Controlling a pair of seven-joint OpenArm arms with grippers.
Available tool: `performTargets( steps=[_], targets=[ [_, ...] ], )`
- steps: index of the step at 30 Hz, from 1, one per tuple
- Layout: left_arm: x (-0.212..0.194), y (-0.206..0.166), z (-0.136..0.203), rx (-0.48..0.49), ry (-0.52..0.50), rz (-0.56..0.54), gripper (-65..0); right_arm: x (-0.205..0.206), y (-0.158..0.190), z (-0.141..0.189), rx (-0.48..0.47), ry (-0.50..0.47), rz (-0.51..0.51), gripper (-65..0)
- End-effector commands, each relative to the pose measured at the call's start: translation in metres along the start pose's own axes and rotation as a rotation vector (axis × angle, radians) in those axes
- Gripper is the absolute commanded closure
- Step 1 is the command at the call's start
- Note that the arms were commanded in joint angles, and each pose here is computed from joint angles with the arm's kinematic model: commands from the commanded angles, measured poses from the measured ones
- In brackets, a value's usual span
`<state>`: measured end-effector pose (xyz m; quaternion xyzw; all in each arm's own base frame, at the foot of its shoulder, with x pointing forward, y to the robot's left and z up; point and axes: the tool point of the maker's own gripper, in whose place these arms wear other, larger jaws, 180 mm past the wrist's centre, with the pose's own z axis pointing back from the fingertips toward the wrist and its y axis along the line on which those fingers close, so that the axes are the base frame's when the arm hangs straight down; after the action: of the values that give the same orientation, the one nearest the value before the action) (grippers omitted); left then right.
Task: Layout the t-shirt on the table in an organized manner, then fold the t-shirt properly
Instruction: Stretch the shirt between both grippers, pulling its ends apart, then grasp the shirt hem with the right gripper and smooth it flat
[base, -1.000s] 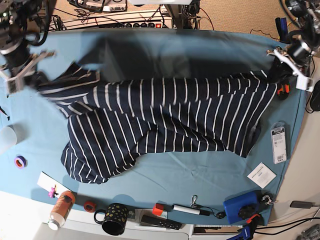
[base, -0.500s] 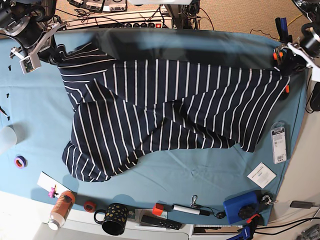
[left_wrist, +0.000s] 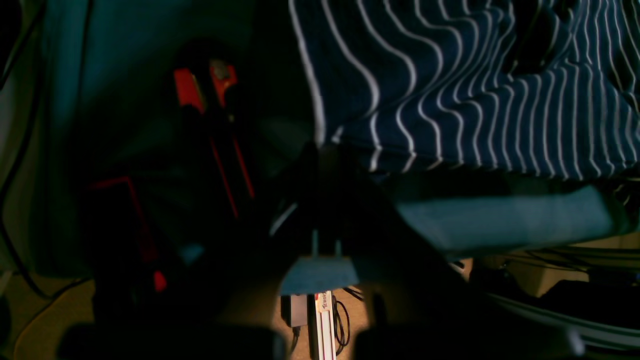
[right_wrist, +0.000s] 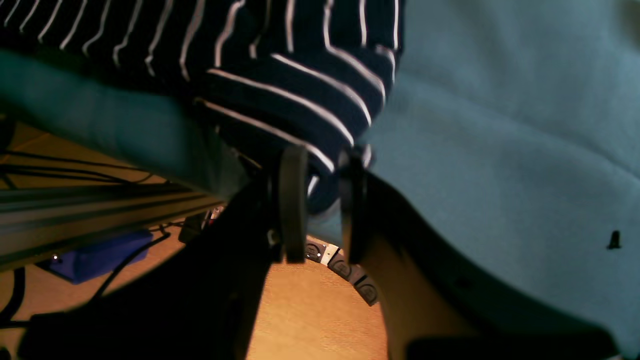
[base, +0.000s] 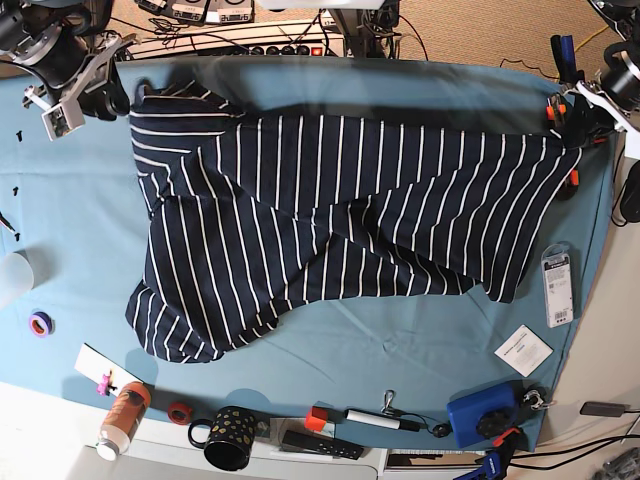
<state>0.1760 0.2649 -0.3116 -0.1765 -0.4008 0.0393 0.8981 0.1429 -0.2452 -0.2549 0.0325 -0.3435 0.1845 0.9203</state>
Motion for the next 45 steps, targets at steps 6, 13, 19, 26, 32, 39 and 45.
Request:
performTargets(
  steps=[6, 13, 19, 26, 32, 39, 45],
  targets=[
    [0.012, -0.002, 0.004, -0.008, -0.038, -0.021, 0.0, 0.035, -0.043, 0.03, -0.154, -0.11, 0.066, -12.1],
    [0.012, -0.002, 0.004, -0.008, -0.042, -0.022, -20.9, 0.062, -0.09, 0.019, -0.297, -0.204, 0.04, -12.1],
    [0.013, -0.002, 0.004, -0.008, -0.047, -0.021, -29.2, 0.072, -0.104, -0.055, -0.133, -0.292, -0.113, -12.1],
    [0.014, -0.002, 0.004, -0.009, -0.048, -0.02, -29.2, 0.091, -0.122, -0.136, -0.106, -0.252, -0.191, -12.1],
    [0.015, -0.003, 0.004, -0.015, -0.055, -0.019, -29.2, 0.109, -0.124, -0.19, -0.06, -0.172, -0.232, -12.1],
    [0.024, -0.009, 0.005, -0.048, -0.105, -0.009, -29.2, 0.137, -0.075, -0.219, 0.066, -0.151, -0.137, -12.0],
    [0.035, -0.008, 0.006, -0.04, -0.166, 0.021, -29.2, 0.135, -0.013, -0.242, 0.185, -0.071, -0.089, 0.0]
  ],
)
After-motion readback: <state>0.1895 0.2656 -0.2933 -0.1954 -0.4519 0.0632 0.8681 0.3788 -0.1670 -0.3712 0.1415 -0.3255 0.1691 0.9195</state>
